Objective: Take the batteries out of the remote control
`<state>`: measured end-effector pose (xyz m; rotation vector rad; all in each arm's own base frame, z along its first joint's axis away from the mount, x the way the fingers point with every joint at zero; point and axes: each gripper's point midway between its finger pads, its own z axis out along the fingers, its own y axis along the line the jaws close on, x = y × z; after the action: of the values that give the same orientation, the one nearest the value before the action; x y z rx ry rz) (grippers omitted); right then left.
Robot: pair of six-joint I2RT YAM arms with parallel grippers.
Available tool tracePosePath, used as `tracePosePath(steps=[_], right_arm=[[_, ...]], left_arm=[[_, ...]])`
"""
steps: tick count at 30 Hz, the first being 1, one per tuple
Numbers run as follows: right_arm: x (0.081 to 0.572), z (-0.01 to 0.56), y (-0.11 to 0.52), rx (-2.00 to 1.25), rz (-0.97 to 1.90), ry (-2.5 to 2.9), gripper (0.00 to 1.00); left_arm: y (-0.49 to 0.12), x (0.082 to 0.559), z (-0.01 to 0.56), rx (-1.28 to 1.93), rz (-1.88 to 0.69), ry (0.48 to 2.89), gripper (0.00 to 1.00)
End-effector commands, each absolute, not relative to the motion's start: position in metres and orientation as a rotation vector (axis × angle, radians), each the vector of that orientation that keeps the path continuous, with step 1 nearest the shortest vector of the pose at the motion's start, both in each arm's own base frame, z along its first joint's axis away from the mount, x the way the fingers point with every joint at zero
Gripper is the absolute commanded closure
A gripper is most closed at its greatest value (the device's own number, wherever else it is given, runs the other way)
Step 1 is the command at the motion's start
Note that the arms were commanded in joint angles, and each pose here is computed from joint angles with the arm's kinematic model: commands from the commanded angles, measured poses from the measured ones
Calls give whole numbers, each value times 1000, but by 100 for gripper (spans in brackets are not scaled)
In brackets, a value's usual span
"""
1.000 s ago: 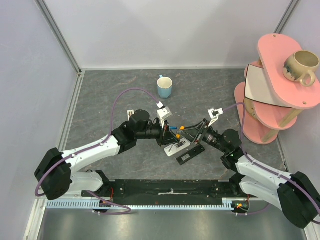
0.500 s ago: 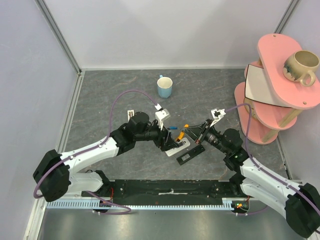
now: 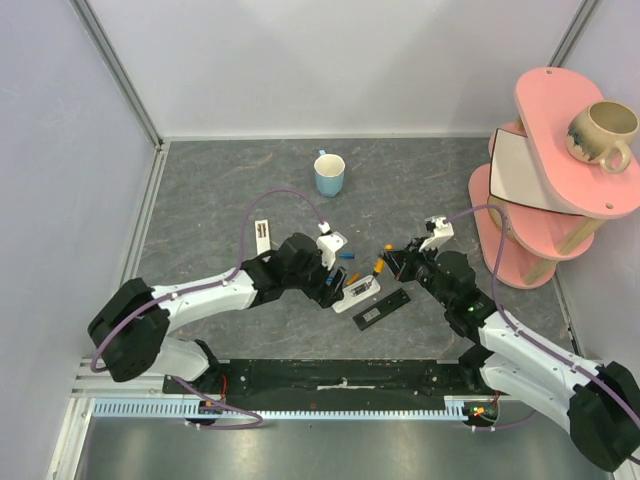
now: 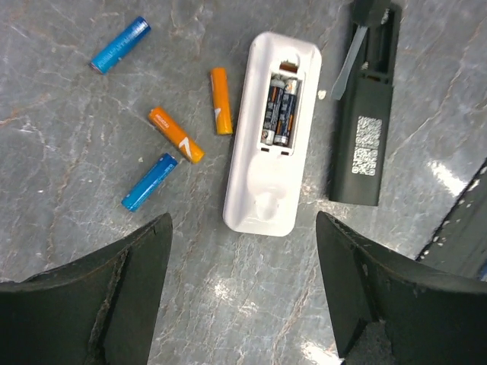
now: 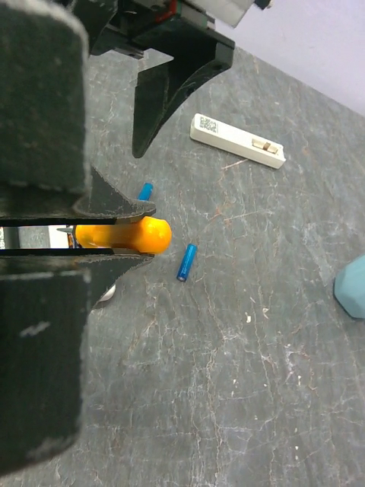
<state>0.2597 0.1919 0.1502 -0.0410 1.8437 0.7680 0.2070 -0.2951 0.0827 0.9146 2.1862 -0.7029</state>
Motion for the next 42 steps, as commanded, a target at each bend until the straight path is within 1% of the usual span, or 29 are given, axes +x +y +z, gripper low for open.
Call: tracePosePath(steps=[1, 5, 14, 16, 20, 23, 32, 36, 42], right_arm=[[274, 175, 199, -42, 787, 1759, 100], [280, 172, 200, -38, 767, 1758, 100], [292, 167, 202, -25, 739, 1756, 100], [295, 166, 203, -21, 734, 1752, 100], [300, 157, 204, -24, 718, 1765, 100], [302, 151, 204, -25, 708, 1777, 100], [300, 147, 201, -64, 675, 1777, 100], [301, 147, 196, -55, 639, 1783, 100], [300, 140, 182, -30, 564, 1803, 100]], left_arm=[[-303, 217, 72, 1007, -592, 2132, 19], [-314, 207, 57, 1056, -649, 2124, 19], [-316, 198, 35, 1096, -620, 2186, 24], [-315, 197, 31, 1095, -607, 2197, 27], [-313, 195, 23, 1104, -588, 2218, 36], [-314, 193, 19, 1117, -585, 2232, 45], [-317, 193, 11, 1134, -570, 2252, 61], [-317, 193, 9, 1137, -571, 2256, 64], [-314, 190, 5, 1150, -557, 2282, 66]])
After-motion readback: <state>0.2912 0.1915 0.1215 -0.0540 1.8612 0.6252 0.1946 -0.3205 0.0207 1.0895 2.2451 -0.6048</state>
